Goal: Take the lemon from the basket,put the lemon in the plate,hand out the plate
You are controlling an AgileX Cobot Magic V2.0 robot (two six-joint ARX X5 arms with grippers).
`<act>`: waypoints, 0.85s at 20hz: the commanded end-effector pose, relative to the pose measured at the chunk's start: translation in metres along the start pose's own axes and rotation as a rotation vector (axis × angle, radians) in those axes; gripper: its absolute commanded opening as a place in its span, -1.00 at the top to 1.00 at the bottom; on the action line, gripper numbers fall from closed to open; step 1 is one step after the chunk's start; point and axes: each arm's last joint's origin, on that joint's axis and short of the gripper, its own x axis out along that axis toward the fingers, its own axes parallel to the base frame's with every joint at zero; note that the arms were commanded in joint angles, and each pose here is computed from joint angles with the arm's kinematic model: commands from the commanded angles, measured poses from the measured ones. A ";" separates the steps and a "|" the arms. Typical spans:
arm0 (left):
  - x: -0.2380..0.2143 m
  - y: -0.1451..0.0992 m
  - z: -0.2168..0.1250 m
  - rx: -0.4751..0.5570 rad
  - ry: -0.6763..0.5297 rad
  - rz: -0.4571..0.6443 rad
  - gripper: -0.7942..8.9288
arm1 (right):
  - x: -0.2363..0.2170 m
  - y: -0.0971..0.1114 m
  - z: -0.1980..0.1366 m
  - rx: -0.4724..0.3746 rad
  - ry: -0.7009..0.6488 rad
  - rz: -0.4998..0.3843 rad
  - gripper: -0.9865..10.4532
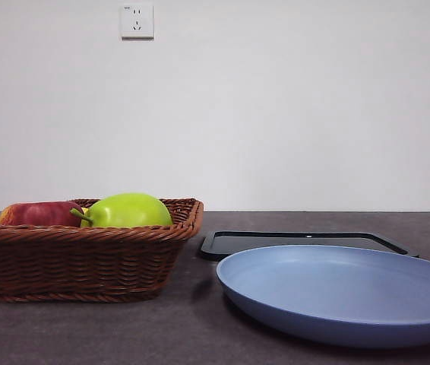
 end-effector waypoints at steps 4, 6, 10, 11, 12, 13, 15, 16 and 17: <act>-0.006 -0.010 0.020 -0.042 0.033 0.022 0.82 | -0.004 0.012 0.016 0.039 0.068 -0.015 0.82; -0.006 -0.013 0.028 -0.046 0.049 0.038 0.82 | -0.005 0.016 0.021 0.033 0.090 -0.029 0.82; -0.001 -0.020 0.049 -0.038 0.085 0.064 0.82 | -0.003 0.027 0.036 -0.028 0.149 -0.021 0.82; 0.001 -0.021 0.054 -0.026 0.096 0.066 0.82 | -0.002 0.030 0.040 -0.039 0.165 -0.016 0.82; 0.003 -0.022 0.059 -0.012 0.111 0.068 0.82 | -0.001 0.032 0.043 -0.052 0.177 -0.017 0.82; 0.006 -0.024 0.065 0.005 0.133 0.071 0.82 | 0.001 0.035 0.048 -0.066 0.197 -0.022 0.82; 0.012 -0.026 0.074 0.030 0.173 0.074 0.82 | 0.004 0.040 0.055 -0.089 0.236 -0.014 0.82; 0.015 -0.027 0.079 0.043 0.198 0.066 0.82 | 0.006 0.043 0.059 -0.103 0.258 -0.018 0.82; 0.019 -0.028 0.085 0.054 0.221 0.065 0.82 | 0.008 0.045 0.062 -0.119 0.285 -0.015 0.82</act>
